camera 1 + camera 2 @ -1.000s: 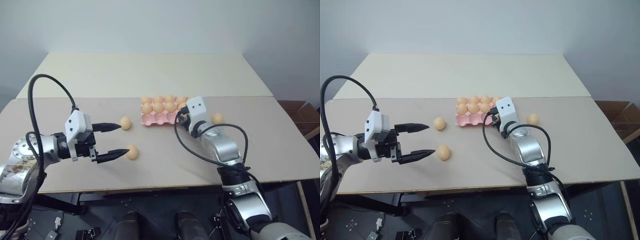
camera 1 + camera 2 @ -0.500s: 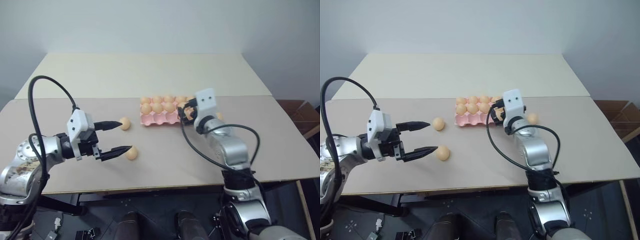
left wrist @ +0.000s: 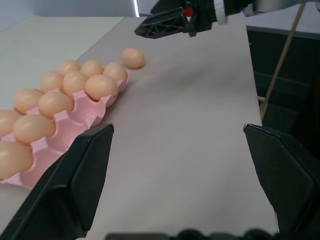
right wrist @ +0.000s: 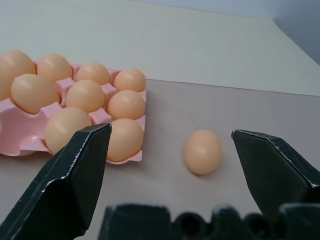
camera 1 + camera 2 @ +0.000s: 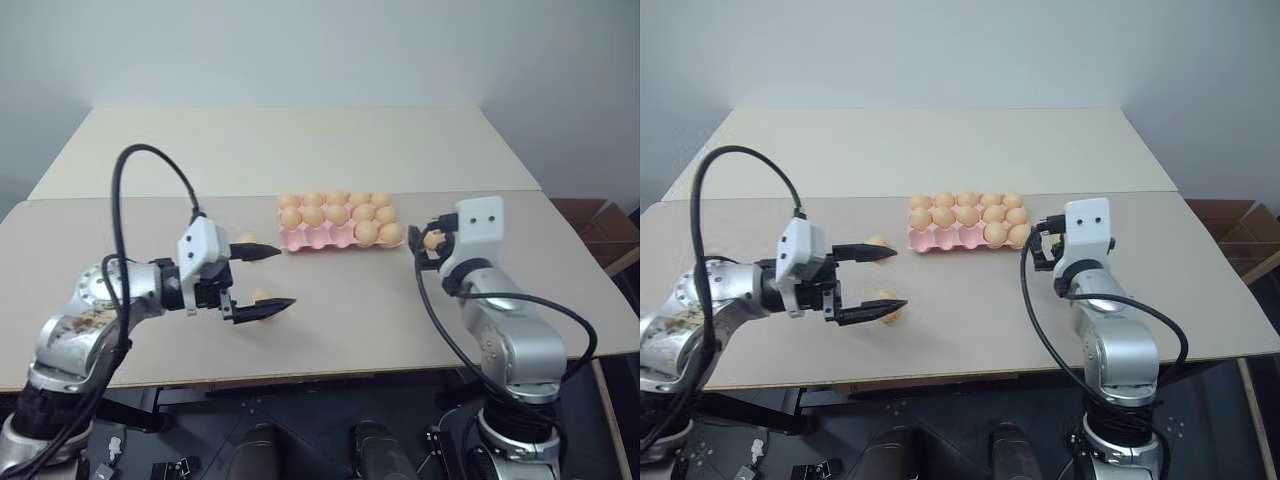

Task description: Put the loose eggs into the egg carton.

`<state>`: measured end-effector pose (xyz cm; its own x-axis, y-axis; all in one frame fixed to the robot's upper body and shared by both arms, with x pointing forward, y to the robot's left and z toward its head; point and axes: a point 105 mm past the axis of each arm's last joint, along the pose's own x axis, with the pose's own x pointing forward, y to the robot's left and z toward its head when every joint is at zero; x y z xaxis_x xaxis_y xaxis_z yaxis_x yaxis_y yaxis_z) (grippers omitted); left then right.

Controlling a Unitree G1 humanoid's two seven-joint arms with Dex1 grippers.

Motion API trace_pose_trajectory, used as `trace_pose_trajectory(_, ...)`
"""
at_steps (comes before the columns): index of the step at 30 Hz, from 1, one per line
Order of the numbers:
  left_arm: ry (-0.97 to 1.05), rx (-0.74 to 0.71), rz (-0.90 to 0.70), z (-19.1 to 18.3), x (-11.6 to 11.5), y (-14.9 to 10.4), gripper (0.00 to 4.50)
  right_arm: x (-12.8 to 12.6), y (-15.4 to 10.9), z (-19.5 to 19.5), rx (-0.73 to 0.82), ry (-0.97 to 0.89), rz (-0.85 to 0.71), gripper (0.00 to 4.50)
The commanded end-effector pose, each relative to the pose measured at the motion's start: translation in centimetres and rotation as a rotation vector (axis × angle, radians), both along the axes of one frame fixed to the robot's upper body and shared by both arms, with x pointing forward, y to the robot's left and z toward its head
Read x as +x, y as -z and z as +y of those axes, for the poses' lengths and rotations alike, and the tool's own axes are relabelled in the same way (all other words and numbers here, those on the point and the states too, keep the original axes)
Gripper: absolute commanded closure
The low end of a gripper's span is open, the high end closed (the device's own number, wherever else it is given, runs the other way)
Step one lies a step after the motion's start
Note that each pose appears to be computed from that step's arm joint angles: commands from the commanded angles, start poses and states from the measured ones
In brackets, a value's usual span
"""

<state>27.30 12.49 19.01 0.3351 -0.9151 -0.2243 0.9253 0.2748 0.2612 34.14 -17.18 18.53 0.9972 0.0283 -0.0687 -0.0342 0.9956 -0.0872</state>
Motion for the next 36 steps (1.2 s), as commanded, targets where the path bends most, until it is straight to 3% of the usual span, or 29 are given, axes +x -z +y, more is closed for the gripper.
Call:
trace_pose_trajectory(1,0.044,0.003,-0.033,-0.9,0.3,-0.7,0.0,0.3,-1.2,-0.8,0.05,-0.022,-0.017,0.04)
trace_pose_trajectory(16,0.068,0.066,-0.082,-2.1,1.5,-0.8,0.0,6.4,1.7,-3.6,-0.024,0.073,0.146,0.04)
trace_pose_trajectory(33,0.028,0.07,-0.107,-1.6,2.2,-1.4,0.0,10.1,4.6,-3.4,-0.055,0.093,0.207,0.04)
trace_pose_trajectory(36,0.002,0.072,-0.105,-1.0,2.5,-1.3,0.0,10.5,4.9,-3.5,-0.049,0.103,0.215,0.65)
